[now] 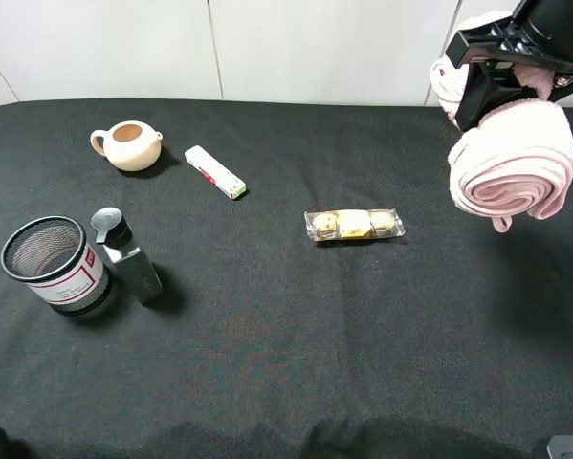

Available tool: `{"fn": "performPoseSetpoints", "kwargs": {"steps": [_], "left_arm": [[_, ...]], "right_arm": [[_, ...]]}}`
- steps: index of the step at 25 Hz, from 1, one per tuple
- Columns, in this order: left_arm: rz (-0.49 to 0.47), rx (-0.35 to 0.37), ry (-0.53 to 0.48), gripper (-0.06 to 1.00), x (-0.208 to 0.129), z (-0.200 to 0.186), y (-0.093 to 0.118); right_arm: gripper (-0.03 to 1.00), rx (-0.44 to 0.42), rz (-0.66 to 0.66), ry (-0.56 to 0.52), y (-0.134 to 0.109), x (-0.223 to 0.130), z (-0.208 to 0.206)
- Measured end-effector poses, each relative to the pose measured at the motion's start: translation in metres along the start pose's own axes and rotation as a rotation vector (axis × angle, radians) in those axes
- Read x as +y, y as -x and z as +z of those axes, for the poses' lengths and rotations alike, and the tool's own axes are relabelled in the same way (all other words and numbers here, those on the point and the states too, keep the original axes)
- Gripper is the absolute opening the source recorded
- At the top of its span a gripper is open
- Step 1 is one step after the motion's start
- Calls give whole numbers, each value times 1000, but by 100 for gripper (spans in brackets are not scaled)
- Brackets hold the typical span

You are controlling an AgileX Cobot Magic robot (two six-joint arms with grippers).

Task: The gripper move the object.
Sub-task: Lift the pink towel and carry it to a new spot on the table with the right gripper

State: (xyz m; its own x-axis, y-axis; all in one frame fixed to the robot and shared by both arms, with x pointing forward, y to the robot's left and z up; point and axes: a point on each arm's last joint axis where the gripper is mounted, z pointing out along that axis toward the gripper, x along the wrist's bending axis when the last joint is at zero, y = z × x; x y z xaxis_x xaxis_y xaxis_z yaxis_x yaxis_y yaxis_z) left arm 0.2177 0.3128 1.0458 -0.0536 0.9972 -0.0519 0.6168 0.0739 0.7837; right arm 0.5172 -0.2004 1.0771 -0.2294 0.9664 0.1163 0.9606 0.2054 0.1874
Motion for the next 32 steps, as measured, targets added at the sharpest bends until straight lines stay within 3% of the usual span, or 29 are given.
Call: {"fn": "performPoseSetpoints", "kwargs": {"steps": [12, 19, 32], "left_arm": [[0, 0, 0, 83, 0, 0, 0], [0, 0, 0, 83, 0, 0, 0], [0, 0, 0, 83, 0, 0, 0]], "right_arm": [[39, 16, -17, 87, -1, 9, 0], [39, 43, -26, 43, -5, 31, 14], [39, 47, -125, 43, -41, 90, 32]]}}
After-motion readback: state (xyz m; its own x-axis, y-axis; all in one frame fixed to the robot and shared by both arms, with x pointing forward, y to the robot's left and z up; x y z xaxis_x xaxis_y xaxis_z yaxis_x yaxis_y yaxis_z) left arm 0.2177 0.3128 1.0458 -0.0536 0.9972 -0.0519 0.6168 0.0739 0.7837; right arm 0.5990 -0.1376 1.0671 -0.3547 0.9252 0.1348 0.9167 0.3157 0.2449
